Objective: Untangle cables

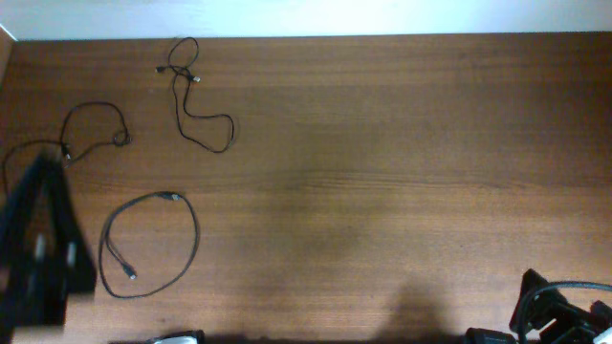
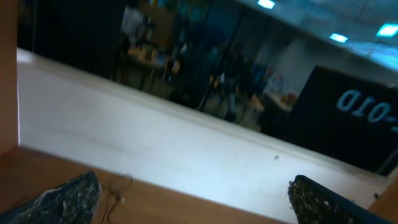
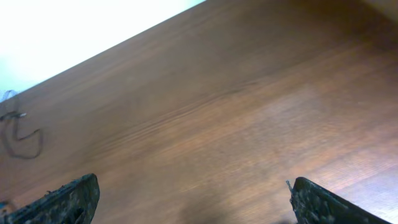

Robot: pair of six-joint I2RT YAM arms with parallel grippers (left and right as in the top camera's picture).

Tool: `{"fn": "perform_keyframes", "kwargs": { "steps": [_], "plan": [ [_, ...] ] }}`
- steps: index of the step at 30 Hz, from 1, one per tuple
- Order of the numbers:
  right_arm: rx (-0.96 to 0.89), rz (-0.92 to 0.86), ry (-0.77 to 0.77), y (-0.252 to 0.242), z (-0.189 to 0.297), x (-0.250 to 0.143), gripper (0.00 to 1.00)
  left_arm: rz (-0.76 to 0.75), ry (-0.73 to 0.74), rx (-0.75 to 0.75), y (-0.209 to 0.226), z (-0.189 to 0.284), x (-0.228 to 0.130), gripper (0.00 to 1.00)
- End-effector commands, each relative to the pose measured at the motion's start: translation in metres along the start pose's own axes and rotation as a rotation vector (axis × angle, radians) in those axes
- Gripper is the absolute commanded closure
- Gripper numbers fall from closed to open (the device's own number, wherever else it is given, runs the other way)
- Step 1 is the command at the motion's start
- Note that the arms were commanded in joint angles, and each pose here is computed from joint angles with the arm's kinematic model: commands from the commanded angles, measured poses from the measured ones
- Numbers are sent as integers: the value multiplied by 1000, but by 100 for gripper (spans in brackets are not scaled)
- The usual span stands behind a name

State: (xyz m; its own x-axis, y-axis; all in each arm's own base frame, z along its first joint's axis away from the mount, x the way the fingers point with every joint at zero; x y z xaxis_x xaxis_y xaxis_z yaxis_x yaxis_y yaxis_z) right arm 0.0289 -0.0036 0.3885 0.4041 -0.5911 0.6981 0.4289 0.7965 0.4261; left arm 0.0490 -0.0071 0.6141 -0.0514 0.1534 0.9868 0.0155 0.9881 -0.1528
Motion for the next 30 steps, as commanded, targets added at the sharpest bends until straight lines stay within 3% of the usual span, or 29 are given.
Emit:
{"fn": "perform_keyframes", "kwargs": {
  "steps": [1, 9, 17, 23, 26, 30],
  "plan": [
    [68, 9, 21, 7, 4, -2, 1, -12, -53, -27, -6, 29, 1, 1],
    [66, 9, 23, 7, 4, -3, 1, -32, -195, -50, -15, 101, -2, 1],
    [48, 98, 40, 5, -10, -3, 1, -40, -256, -59, -18, 132, -6, 1],
    [143, 243, 6, 19, -83, 7, 2, -40, -255, -59, -18, 131, -6, 1],
    [327, 294, -35, 30, -143, -2, 1, -40, -255, -59, -18, 132, -6, 1],
    [511, 350, -142, 31, -171, -29, 1, -40, -255, -59, -18, 131, -6, 1]
  ]
}}
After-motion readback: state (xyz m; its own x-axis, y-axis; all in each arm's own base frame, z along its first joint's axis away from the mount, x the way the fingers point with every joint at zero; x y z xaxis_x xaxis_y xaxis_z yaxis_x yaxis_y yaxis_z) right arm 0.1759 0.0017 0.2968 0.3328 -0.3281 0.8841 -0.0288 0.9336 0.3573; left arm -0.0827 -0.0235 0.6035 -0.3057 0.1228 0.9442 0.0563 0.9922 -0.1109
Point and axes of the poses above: each gripper's point midway between its finger pads, its own z axis back along the fingers, its own y axis along the line the jaws close on, x = y × z, the point moved 7 cm from there along z, back along the fingers, and after that the axes turned 12 degrees about -z, right-handed, at the moved point
